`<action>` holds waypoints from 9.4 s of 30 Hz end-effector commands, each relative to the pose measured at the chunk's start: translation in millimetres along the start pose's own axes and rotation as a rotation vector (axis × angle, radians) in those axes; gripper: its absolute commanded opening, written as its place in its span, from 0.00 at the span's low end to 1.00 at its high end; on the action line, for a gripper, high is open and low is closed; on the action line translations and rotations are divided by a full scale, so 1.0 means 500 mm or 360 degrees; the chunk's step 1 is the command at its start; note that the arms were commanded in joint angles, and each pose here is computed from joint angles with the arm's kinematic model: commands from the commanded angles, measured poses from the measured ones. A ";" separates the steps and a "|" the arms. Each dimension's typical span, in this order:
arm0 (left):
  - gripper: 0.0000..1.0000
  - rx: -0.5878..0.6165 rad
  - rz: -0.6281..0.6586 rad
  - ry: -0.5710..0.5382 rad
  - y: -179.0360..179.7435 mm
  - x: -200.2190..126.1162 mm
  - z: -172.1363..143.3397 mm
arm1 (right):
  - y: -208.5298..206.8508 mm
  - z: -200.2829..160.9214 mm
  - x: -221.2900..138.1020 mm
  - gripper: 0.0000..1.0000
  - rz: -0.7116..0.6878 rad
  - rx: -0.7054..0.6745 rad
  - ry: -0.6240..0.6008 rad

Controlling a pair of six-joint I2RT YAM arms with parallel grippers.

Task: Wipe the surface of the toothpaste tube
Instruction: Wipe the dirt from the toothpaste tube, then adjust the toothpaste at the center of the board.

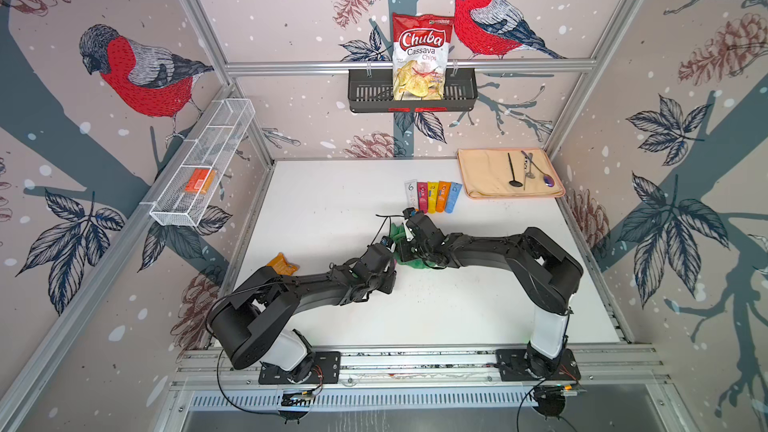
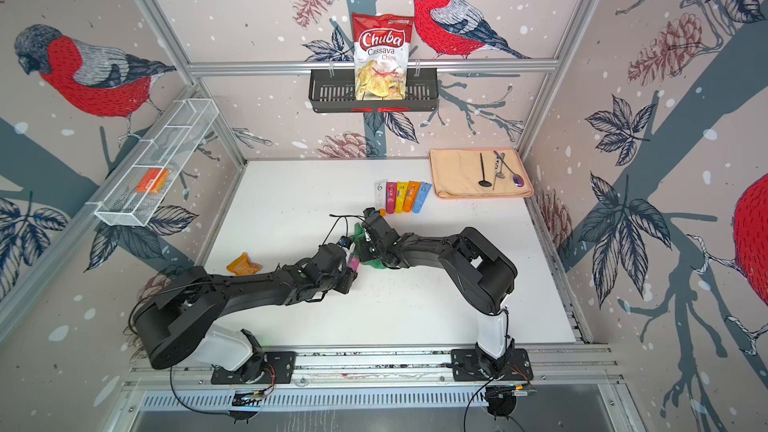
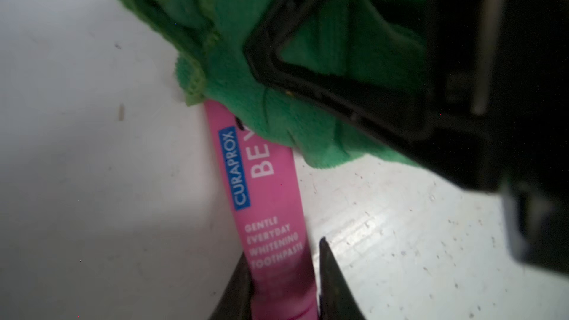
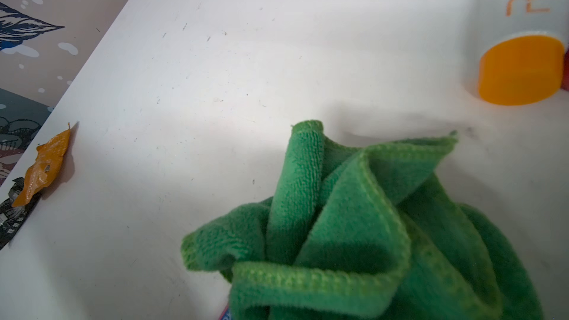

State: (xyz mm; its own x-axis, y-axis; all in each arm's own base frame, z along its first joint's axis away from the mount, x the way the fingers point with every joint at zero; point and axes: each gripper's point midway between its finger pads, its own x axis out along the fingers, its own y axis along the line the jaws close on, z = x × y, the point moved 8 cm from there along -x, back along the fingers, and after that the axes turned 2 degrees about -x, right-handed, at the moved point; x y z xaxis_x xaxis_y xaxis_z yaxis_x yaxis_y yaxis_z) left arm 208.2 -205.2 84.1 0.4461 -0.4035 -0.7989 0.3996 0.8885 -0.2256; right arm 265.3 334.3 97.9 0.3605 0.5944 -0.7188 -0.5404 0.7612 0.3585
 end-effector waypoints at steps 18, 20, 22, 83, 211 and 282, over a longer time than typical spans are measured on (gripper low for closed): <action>0.35 0.0162 0.0017 0.0048 -0.023 -0.016 -0.038 | -0.063 0.042 -0.176 0.18 0.0043 0.0081 -0.0106; 0.32 0.0169 0.0013 0.0046 -0.024 -0.015 -0.039 | -0.038 0.045 -0.157 0.19 0.0077 0.0044 -0.0083; 0.28 0.0171 -0.0002 0.0031 -0.025 -0.018 -0.038 | -0.022 0.039 -0.126 0.21 0.0121 0.0033 -0.0045; 0.07 0.0167 0.0008 0.0005 -0.021 -0.020 -0.039 | -0.137 -0.104 -0.063 0.03 -0.0426 0.0149 0.0308; 0.41 0.0412 0.1540 0.0206 -0.068 0.089 0.058 | -0.173 -0.097 -0.288 0.13 -0.0168 0.0168 -0.0051; 0.32 0.0090 0.0110 0.0148 -0.051 0.004 -0.001 | -0.124 -0.049 -0.278 0.12 -0.0056 0.0105 -0.0120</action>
State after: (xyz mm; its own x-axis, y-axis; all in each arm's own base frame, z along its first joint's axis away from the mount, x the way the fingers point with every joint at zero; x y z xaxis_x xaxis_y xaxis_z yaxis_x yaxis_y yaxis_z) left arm 203.7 -226.0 91.6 0.3907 -0.3556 -0.8491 0.3768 0.9033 -0.2049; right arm 225.2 187.2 147.2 0.4044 0.5428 -0.7360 -0.4497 0.8188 0.3568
